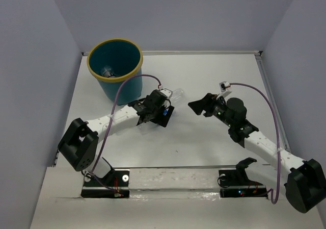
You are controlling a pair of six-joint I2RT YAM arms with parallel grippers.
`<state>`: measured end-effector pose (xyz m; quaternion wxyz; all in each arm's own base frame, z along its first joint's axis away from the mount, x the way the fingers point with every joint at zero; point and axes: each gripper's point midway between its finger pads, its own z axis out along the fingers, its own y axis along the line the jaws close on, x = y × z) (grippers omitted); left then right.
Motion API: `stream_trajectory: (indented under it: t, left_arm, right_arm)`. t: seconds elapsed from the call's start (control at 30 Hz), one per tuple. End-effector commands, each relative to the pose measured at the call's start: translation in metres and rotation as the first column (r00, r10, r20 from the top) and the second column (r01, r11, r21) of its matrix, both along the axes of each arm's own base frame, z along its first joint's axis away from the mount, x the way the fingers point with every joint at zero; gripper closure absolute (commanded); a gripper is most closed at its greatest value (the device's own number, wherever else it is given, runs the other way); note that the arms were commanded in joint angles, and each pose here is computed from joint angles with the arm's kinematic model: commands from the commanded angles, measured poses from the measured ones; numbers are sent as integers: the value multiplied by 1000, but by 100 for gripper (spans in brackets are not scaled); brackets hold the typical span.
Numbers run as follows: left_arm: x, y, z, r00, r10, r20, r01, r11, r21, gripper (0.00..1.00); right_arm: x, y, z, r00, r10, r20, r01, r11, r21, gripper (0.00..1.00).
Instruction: Put the plastic bottles in the bin
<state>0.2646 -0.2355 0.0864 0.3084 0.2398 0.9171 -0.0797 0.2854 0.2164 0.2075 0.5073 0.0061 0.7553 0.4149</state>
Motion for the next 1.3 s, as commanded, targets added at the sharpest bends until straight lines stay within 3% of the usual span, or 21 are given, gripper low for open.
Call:
stream_trajectory:
  t: [0.0,0.4,0.57,0.7,0.87,0.97,1.1,1.27]
  left_arm:
    - [6,-7,-6,1000,-18,-12,18,1000,18,1]
    - [-18,-9,-34,992,9,-123,-9,1000,-6,2]
    - [-31,-17,-40,991,25,-135,-32,998,-50,18]
    - [-42,-22,-46,988,46,-146,-60,994,-91,19]
    - [-52,-22,-51,986,83,-147,-103,985,-136,31]
    - [-53,-28,-36,990,84,-115,-107,969,-221,46]
    - [-53,-32,10,995,95,-32,-100,922,-374,56]
    - [-55,-25,63,992,120,43,-84,869,-487,56]
  right_arm:
    - [5,-4,10,1000,-15,23,13,997,72,23]
    - [29,6,-24,994,-29,-110,37,997,71,6]
    - [50,23,-40,982,-15,-187,21,999,32,3]
    - [69,39,-51,974,-20,-224,25,1000,19,1]
    - [94,57,-80,953,-48,-298,48,999,-9,0]
    - [108,63,-99,937,-70,-342,64,998,-29,0]
    - [119,81,-115,924,-60,-378,48,998,-40,0]
    - [129,101,-124,912,-38,-408,25,999,-37,0]
